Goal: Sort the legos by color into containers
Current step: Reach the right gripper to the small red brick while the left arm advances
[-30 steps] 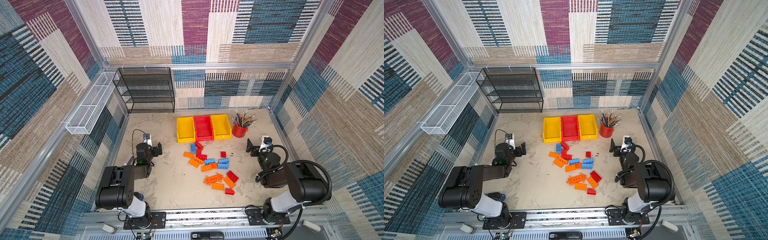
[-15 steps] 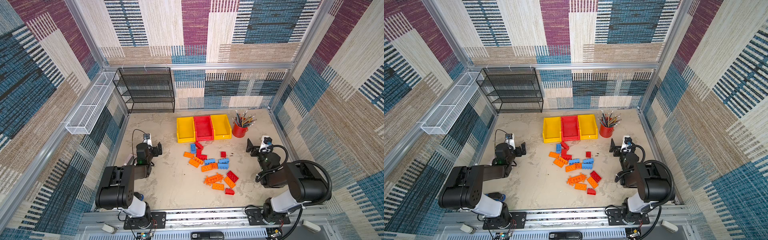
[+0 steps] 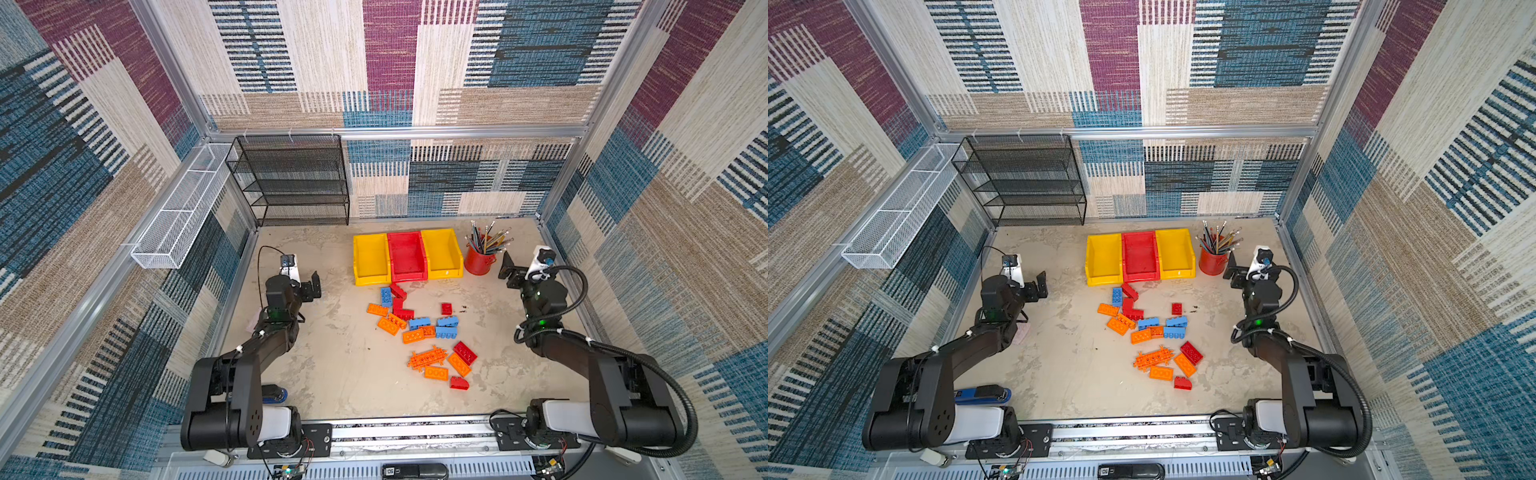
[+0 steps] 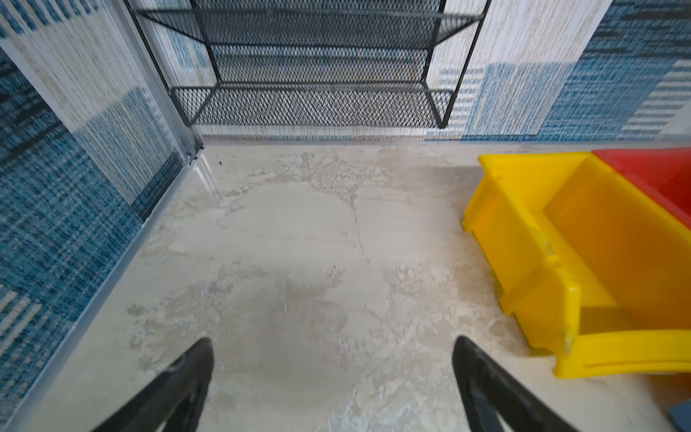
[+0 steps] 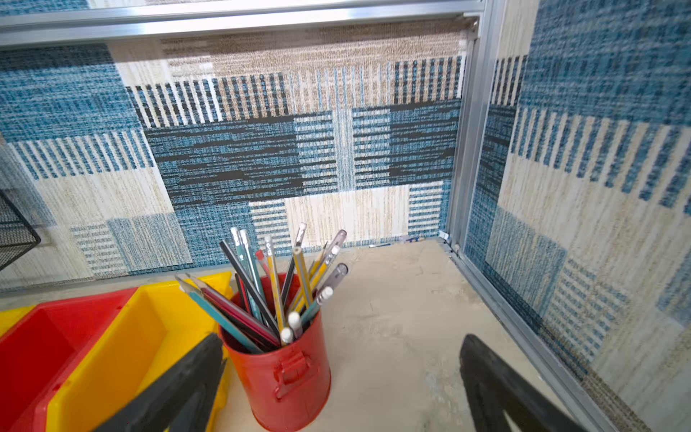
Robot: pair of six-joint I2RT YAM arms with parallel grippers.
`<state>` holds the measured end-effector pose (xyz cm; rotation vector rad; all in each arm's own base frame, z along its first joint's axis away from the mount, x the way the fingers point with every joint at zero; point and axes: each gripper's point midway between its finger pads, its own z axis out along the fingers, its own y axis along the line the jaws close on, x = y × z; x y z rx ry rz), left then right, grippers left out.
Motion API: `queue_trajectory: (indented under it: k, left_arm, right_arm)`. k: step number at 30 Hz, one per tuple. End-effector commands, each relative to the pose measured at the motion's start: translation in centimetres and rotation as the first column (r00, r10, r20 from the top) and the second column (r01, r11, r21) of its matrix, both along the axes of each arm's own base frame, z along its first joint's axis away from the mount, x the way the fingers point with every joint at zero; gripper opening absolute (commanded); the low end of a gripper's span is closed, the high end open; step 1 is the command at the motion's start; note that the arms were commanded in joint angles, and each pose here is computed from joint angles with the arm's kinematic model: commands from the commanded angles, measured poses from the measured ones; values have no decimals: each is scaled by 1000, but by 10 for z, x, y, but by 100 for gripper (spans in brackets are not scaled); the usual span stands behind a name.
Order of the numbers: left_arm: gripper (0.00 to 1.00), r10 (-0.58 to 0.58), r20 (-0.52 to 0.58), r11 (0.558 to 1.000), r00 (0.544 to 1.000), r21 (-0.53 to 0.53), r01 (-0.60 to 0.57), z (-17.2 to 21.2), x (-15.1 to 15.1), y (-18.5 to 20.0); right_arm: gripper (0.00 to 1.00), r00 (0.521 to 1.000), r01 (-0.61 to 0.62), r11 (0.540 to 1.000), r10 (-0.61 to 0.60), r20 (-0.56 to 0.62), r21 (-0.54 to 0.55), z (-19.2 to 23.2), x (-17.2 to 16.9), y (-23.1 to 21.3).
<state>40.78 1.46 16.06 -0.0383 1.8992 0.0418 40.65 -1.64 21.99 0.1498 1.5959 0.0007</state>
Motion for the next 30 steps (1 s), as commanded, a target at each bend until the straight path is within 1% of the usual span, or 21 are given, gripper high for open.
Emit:
queue_trajectory:
  k: [1,3,5,7,9,13,15,17,18,21,22,25,28,30]
  left_arm:
    - [100,-15,-97,999,995,-49,10,5,-7,-5]
    - [100,-46,-118,995,992,-90,35,17,-9,-17]
    - [100,-87,-119,992,989,-101,75,30,-12,-34]
    - [100,-115,-128,989,985,-109,102,41,-17,-52]
    - [100,-175,-134,981,975,-113,160,50,-24,-77]
    - [100,-304,-113,950,946,-107,293,64,-48,-132]
    - [100,-345,-114,936,932,-117,333,66,-61,-150]
    - [100,-380,-122,921,917,-139,363,65,-76,-164]
    - [100,-394,-127,915,910,-146,376,63,-83,-170]
    - [100,-433,-138,898,891,-157,412,57,-105,-183]
    - [100,-438,-145,896,887,-154,417,53,-111,-186]
    - [100,-458,-160,886,874,-156,436,45,-128,-192]
    - [100,-483,-169,874,859,-145,464,38,-141,-197]
    - [100,-479,-172,877,861,-137,461,34,-145,-196]
  right_arm:
    - [99,932,71,996,-48,-360,52,-64,-10,0]
    - [99,918,44,996,-8,-398,82,-65,-14,15]
    - [99,913,-3,994,47,-404,108,-61,-21,35]
    - [99,896,-47,991,99,-433,128,-60,-30,56]
    - [99,865,-52,987,119,-488,150,-66,-37,68]
    - [99,796,-72,987,144,-589,144,-83,-57,90]
    - [100,761,-74,985,157,-629,158,-91,-64,97]
    - [95,723,-100,979,196,-662,180,-100,-71,107]
    - [95,709,-108,977,206,-674,185,-103,-74,112]
    - [89,661,-140,967,250,-707,212,-113,-79,126]
    - [89,647,-136,965,257,-718,223,-116,-80,130]
    - [82,605,-144,958,285,-743,250,-123,-80,141]
    - [80,574,-146,955,296,-763,260,-129,-79,151]
    - [77,560,-152,951,307,-770,269,-131,-77,156]
